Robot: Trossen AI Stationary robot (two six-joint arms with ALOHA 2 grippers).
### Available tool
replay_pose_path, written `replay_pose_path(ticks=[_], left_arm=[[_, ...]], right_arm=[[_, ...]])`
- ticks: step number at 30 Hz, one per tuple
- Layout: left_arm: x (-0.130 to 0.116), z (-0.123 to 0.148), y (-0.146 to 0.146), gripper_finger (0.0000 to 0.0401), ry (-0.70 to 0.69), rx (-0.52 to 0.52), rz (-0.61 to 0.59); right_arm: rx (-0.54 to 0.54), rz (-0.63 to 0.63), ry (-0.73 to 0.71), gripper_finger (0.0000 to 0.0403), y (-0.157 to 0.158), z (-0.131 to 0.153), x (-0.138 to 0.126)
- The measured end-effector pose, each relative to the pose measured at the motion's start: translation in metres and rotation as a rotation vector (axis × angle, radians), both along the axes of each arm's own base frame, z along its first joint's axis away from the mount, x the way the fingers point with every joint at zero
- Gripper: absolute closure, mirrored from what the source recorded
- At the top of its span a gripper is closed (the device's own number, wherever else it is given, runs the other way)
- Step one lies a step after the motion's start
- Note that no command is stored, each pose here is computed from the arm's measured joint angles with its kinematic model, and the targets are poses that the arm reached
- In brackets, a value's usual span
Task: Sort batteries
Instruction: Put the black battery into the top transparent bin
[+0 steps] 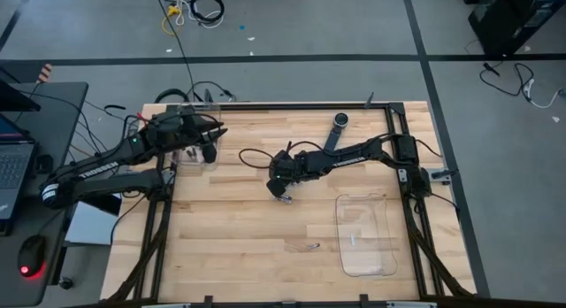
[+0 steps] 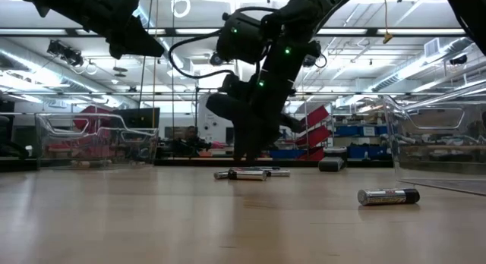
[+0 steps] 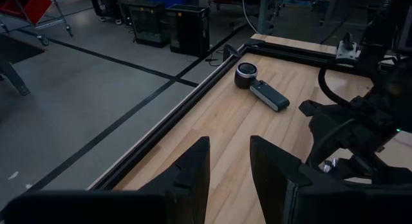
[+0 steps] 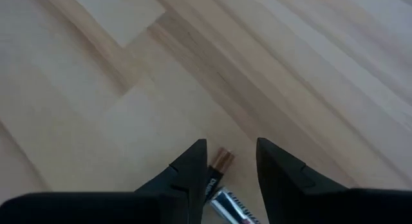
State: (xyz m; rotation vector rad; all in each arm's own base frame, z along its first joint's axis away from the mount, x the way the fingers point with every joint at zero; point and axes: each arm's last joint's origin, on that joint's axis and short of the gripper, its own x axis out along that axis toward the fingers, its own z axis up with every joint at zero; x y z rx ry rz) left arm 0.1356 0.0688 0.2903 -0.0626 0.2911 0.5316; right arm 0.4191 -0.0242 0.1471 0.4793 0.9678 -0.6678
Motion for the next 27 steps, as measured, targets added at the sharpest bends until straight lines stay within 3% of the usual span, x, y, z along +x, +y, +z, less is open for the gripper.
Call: replay_pose_path(ticks=[27], left_arm=[[0.0, 0.0, 0.0, 0.029, 0.0, 0.0, 0.0]], right_arm=[[-0.002, 0.01, -0.036, 0.0283, 0.002, -0.019, -0.007]])
